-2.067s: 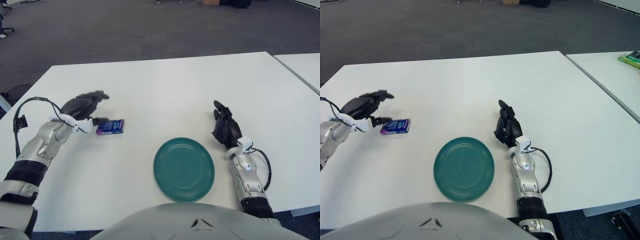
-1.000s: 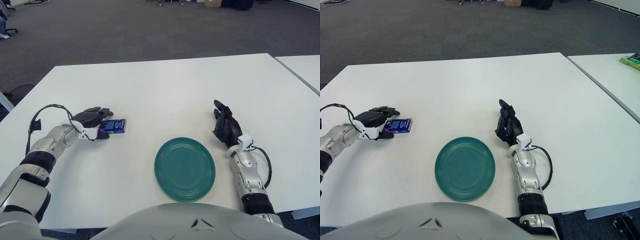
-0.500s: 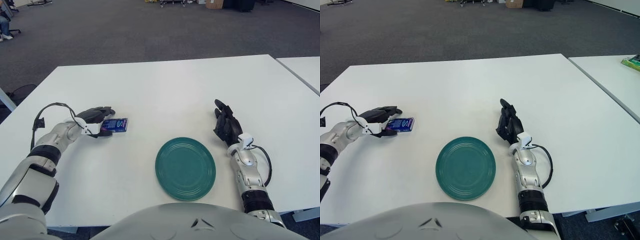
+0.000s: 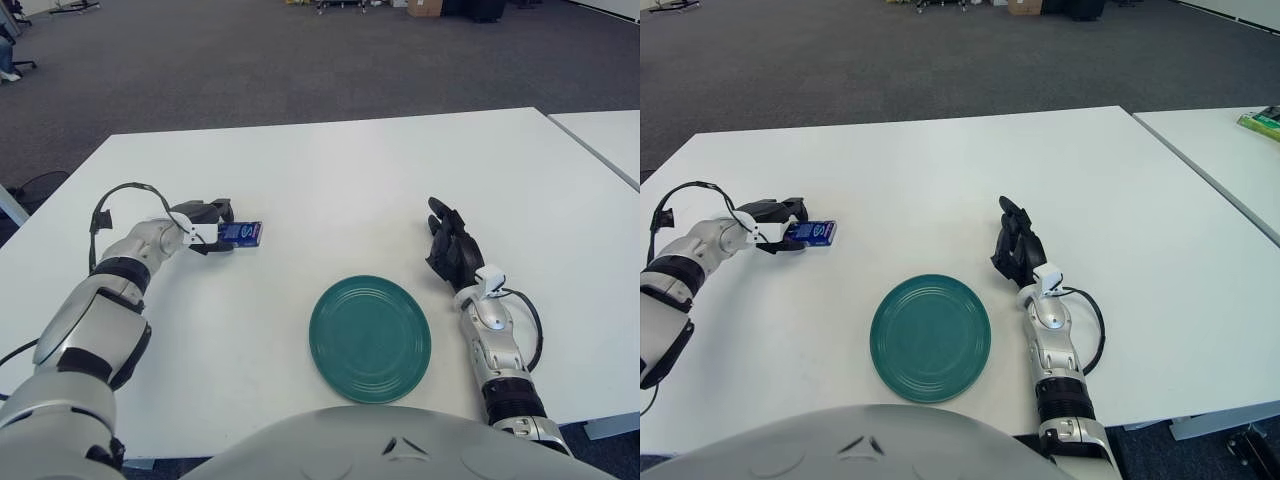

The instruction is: Put the gum into the plate.

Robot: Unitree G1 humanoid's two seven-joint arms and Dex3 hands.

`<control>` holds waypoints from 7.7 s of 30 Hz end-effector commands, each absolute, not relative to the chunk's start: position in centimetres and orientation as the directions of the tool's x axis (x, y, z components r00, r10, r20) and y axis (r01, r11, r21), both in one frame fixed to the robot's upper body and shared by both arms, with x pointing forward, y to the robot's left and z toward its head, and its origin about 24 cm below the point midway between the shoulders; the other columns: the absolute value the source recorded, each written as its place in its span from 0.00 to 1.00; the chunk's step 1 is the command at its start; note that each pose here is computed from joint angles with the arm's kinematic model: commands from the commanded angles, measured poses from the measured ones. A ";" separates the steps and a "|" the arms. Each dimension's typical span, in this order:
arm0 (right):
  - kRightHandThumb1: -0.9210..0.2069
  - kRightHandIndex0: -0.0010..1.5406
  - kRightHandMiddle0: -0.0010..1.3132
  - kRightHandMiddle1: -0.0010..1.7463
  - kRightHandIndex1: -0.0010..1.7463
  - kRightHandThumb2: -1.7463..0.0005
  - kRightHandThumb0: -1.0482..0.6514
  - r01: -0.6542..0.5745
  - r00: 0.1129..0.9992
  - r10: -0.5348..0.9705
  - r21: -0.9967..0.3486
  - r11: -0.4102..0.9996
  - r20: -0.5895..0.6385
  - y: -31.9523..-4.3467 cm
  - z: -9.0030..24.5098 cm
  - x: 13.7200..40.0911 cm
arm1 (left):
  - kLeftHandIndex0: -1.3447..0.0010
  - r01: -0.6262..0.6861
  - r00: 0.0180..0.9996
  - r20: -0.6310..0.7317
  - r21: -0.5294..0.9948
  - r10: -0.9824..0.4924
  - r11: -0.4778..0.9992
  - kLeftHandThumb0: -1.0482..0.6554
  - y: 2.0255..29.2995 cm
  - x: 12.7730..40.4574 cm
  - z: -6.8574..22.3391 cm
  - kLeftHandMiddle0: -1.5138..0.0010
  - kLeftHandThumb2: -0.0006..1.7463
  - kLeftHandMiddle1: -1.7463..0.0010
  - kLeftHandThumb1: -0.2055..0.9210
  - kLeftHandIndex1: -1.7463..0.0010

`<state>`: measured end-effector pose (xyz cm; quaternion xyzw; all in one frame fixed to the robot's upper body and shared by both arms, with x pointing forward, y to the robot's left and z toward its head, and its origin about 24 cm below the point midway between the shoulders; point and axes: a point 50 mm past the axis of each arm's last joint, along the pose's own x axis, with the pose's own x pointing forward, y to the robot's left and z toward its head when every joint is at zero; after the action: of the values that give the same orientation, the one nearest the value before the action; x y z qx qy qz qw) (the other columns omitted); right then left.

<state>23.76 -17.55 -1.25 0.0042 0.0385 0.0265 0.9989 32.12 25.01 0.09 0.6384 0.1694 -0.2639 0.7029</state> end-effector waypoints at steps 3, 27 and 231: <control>0.00 0.09 0.00 0.21 0.00 0.47 0.25 -0.024 0.977 0.032 0.042 0.999 -0.211 -17.9 -3.7 22.1 | 0.63 0.767 0.627 -0.743 0.641 -0.235 0.018 0.35 22.1 27.9 -5.6 0.53 0.62 0.00 0.61 0.00; 0.00 0.10 0.00 0.23 0.01 0.47 0.26 -0.011 0.977 0.023 0.059 0.998 -0.210 -17.4 -3.9 22.1 | 0.61 0.773 0.613 -0.747 0.634 -0.258 0.000 0.35 22.1 29.7 -2.8 0.41 0.67 0.00 0.56 0.00; 0.00 0.09 0.00 0.24 0.00 0.46 0.27 -0.006 0.962 0.017 0.041 0.999 -0.271 -16.2 -4.0 21.0 | 1.00 -0.312 0.927 -0.311 -0.336 0.208 0.889 0.00 13.1 14.8 1.9 1.00 0.59 1.00 1.00 1.00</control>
<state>23.01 -16.05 -1.06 0.0132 0.0488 0.0161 0.9986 15.31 13.46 2.32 -0.1944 0.1047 0.1199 0.9679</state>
